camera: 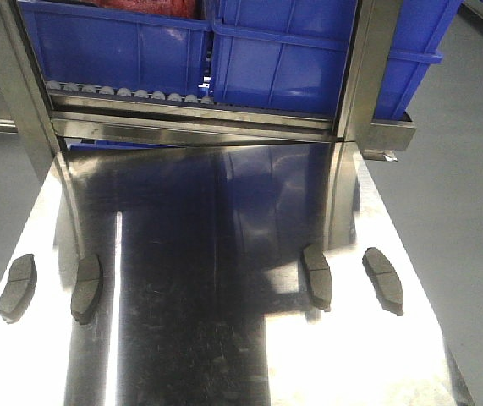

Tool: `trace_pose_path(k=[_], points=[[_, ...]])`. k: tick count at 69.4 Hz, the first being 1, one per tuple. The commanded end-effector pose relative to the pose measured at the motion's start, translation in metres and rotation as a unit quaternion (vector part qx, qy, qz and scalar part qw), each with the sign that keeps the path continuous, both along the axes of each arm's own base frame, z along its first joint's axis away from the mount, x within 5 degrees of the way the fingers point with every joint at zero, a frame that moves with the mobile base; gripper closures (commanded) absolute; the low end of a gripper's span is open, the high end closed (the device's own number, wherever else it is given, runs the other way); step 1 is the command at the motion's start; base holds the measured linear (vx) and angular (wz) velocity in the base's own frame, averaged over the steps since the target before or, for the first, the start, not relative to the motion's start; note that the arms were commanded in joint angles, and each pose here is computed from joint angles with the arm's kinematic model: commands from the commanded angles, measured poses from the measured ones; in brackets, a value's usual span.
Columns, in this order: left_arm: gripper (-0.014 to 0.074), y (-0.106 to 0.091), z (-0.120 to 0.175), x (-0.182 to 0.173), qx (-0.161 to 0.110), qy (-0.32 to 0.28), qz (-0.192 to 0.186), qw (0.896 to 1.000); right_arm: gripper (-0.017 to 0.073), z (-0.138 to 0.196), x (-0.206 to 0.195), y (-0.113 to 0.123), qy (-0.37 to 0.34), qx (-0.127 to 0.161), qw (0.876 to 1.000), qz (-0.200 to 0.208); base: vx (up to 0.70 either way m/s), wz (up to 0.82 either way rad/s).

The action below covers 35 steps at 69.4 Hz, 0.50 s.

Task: Move and align brake pads A on conveyor

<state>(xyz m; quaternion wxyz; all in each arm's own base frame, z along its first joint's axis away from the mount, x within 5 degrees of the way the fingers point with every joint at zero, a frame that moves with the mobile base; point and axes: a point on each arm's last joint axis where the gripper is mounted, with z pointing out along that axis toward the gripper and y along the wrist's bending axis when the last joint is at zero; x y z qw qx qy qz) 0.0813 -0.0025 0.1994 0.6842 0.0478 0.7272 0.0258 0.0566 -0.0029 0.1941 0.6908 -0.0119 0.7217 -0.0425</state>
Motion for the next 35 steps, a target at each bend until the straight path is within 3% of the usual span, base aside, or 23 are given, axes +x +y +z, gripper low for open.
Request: trace_pose_path(k=[1, 35], points=[[0.0599, -0.0008, -0.0032, 0.0, -0.008, -0.015, -0.004, 1.0, 0.0561, 0.0061, -0.0009, 0.0003, -0.041, -0.008, 0.999, 0.0, 0.0, 0.0], [0.0599, -0.0008, -0.0032, 0.0, -0.008, -0.015, -0.004, 1.0, 0.0561, 0.0061, -0.0009, 0.0003, -0.041, -0.008, 0.999, 0.0, 0.0, 0.0]])
